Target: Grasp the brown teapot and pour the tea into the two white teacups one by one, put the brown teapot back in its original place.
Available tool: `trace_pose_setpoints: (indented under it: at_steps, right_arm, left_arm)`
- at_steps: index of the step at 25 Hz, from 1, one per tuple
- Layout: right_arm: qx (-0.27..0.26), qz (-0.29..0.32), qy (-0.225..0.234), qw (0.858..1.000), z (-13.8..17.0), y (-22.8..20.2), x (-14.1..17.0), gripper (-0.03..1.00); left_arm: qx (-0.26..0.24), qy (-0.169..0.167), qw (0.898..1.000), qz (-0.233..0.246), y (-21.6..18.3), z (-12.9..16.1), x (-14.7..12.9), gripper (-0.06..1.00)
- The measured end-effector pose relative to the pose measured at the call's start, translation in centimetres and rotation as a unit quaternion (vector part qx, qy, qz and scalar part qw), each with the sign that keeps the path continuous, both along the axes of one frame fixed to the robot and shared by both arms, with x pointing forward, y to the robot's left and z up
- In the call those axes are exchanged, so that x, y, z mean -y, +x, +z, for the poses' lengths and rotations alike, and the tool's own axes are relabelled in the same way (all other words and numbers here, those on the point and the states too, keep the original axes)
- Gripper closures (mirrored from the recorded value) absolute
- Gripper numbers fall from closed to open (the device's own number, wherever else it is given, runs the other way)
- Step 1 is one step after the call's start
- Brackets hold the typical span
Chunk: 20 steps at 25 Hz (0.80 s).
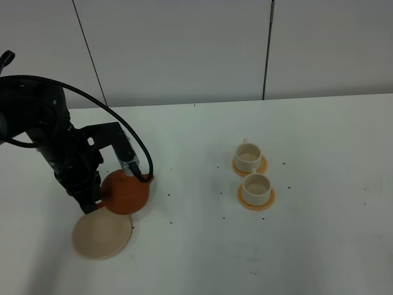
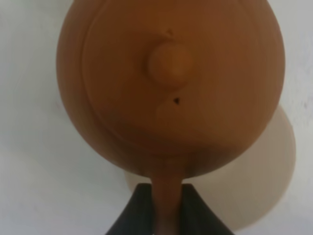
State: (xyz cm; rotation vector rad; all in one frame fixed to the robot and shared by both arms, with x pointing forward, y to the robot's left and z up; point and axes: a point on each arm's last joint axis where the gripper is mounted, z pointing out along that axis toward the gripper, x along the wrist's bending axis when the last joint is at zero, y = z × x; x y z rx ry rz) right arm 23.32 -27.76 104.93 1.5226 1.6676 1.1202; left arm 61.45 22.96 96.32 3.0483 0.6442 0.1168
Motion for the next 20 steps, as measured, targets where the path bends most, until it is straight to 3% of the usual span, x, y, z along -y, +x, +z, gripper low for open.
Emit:
trace_pose_setpoints:
  at_steps: [9, 20]
  right_arm:
    - [0.0, 0.0, 0.0, 1.0, 0.0, 0.0, 0.0, 0.73]
    - [0.0, 0.0, 0.0, 1.0, 0.0, 0.0, 0.0, 0.73]
  left_arm:
    - [0.022, -0.027, 0.999, 0.03, 0.42, 0.05, 0.43, 0.78]
    - [0.049, -0.034, 0.998, 0.031, 0.9, 0.13, 0.54, 0.78]
